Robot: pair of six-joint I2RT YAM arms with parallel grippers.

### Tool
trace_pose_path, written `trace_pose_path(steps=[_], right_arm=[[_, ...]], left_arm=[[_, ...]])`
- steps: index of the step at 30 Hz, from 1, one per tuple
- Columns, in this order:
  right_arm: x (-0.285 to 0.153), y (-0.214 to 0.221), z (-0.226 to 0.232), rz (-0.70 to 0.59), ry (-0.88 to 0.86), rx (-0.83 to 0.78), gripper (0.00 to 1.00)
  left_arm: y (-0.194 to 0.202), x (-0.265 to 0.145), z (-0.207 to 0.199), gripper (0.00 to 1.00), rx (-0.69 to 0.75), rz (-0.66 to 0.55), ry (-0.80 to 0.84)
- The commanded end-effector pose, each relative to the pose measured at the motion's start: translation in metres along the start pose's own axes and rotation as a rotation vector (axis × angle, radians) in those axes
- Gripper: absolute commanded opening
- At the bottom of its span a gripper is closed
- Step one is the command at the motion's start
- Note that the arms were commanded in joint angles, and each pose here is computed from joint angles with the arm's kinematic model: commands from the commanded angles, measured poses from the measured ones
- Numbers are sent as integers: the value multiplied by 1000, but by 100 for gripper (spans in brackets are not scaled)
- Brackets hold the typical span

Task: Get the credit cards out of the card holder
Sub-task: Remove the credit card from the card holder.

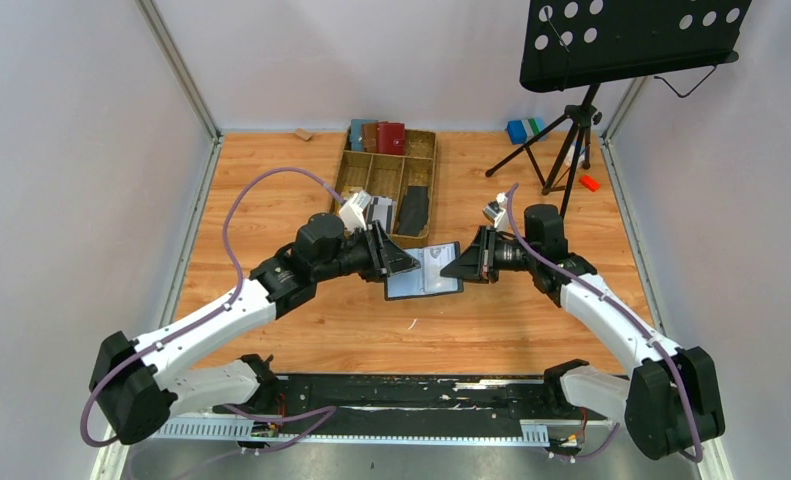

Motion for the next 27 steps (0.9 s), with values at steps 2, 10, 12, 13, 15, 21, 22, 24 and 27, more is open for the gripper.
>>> trace_pose_path(steps=[2, 10, 12, 13, 15, 21, 22, 24, 27], right_arm=[[-10, -14, 45, -33, -143, -167, 0], [-15, -14, 59, -60, -202, -192, 0], [-15, -14, 62, -62, -218, -194, 0], [-15, -15, 63, -63, -221, -193, 0], [-15, -15, 64, -62, -225, -194, 0], [-13, -17, 61, -68, -211, -181, 0], [-13, -17, 60, -69, -210, -181, 0], [-12, -17, 60, -68, -207, -179, 0], [-12, -18, 58, -69, -198, -174, 0]], left_arm=[[6, 10, -36, 37, -27, 58, 194], [9, 16, -30, 37, -53, 82, 174], [10, 16, -28, 37, -59, 89, 172], [11, 16, -28, 37, -64, 92, 170], [12, 16, -27, 37, -66, 98, 169], [10, 16, -7, 35, -71, 70, 73], [10, 16, -5, 36, -69, 68, 66], [12, 17, -4, 36, -72, 76, 62], [13, 18, -1, 35, -75, 84, 45]])
Point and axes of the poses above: each gripper's point midway between its finger pads, its own x axis out along the fingers, its own z axis along the line the jaws close on, y = z × x, the point moved 1 cm from there along -x, back along the fingers, and after that the axes turned 13 degrees about -x, right-handed, at the moved point
